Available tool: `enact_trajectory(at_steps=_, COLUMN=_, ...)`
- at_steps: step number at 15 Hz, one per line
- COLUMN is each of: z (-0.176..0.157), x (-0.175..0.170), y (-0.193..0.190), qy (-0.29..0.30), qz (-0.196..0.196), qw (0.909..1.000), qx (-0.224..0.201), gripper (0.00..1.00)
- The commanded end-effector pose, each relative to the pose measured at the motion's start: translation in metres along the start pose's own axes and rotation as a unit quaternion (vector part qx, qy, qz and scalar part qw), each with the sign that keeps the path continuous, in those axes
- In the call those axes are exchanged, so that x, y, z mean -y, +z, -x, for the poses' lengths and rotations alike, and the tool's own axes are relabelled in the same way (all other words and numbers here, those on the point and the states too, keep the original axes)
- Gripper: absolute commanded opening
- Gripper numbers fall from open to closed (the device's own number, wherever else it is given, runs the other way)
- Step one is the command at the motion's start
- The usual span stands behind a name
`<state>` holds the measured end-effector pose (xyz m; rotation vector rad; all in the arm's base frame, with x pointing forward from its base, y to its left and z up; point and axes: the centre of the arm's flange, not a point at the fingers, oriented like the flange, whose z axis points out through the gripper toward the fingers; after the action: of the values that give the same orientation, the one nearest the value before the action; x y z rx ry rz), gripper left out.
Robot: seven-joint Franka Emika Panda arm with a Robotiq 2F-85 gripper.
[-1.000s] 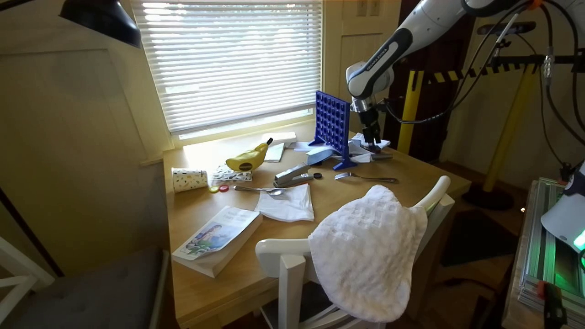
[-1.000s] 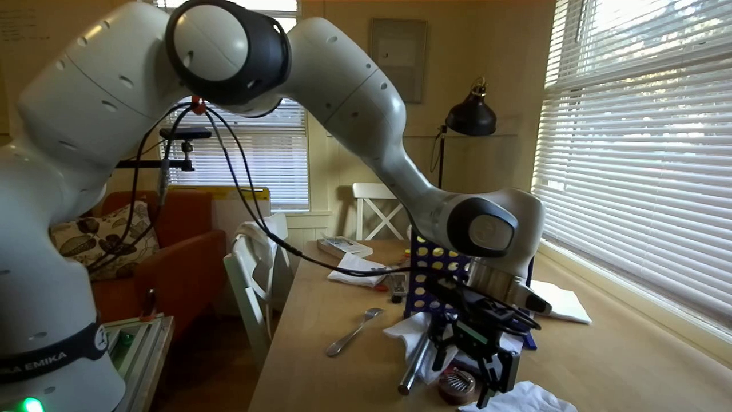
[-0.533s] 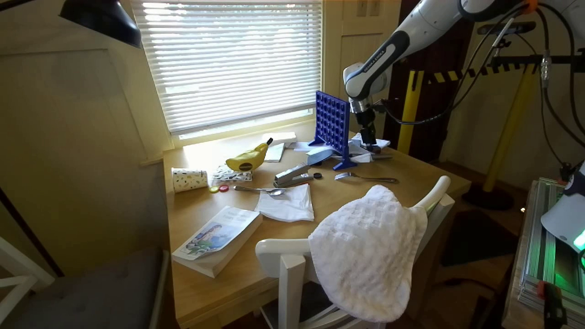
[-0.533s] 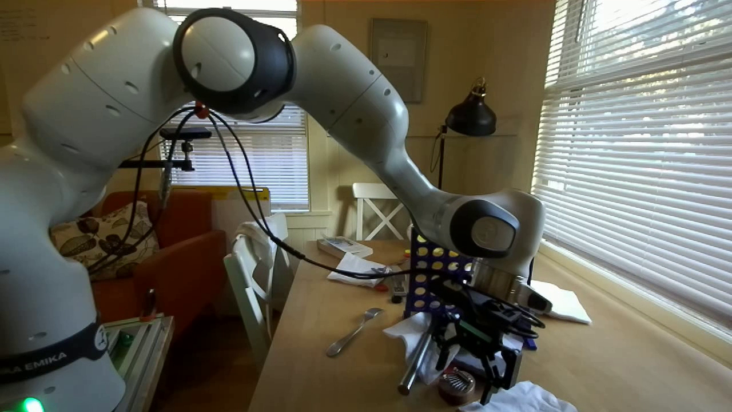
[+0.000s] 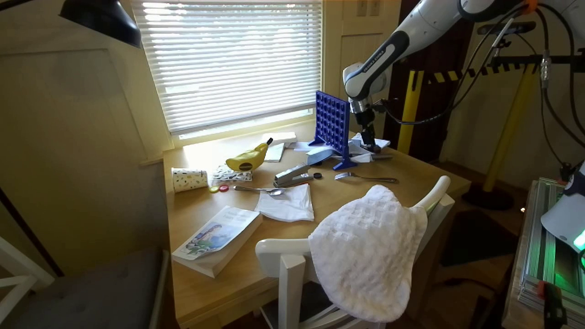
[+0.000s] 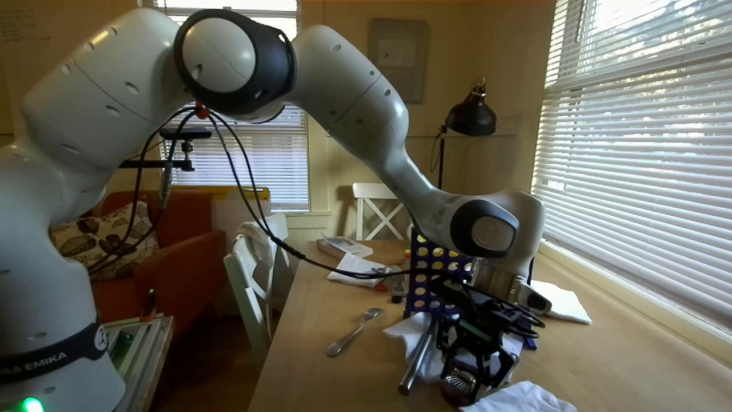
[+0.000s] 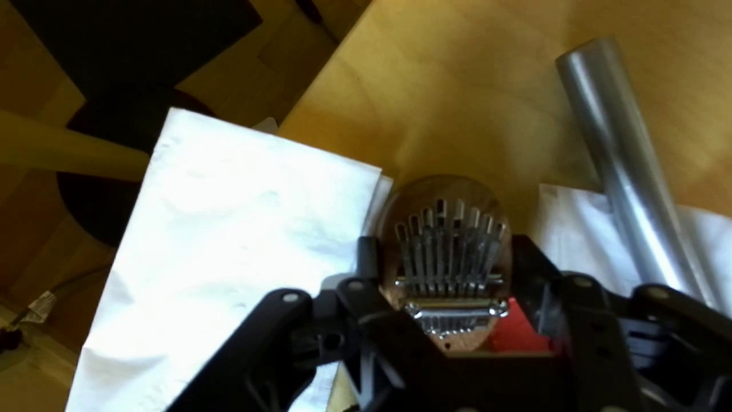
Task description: Move the tin to the left
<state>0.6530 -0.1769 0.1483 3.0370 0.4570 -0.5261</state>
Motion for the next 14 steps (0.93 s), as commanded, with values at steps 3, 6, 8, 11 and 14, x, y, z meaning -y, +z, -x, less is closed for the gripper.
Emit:
enact_trajectory(at_steps=3, z=0.008, x=0.008, y=-0.013, qy=0.009, qz=-0.013, qw=0.9998, qx=0.008, gripper=0.33)
enact_trajectory(at_steps=6, z=0.021, x=0.017, y=-0.027, qy=0.024, qz=-0.039, qw=0.9989, qx=0.007, gripper=0.33)
enact_trajectory(at_steps=8, z=0.027, x=0.021, y=-0.036, qy=0.038, qz=-0.055, qw=0.9976, qx=0.016, gripper=0.33)
enact_trajectory(at_steps=11, z=0.028, x=0.03, y=-0.042, qy=0.01, qz=-0.09, qw=0.9945, qx=0.052, gripper=0.33)
enact_trajectory(at_steps=14, z=0.028, x=0.056, y=-0.044, qy=-0.02, qz=-0.081, qw=0.9938, qx=0.074, gripper=0.33)
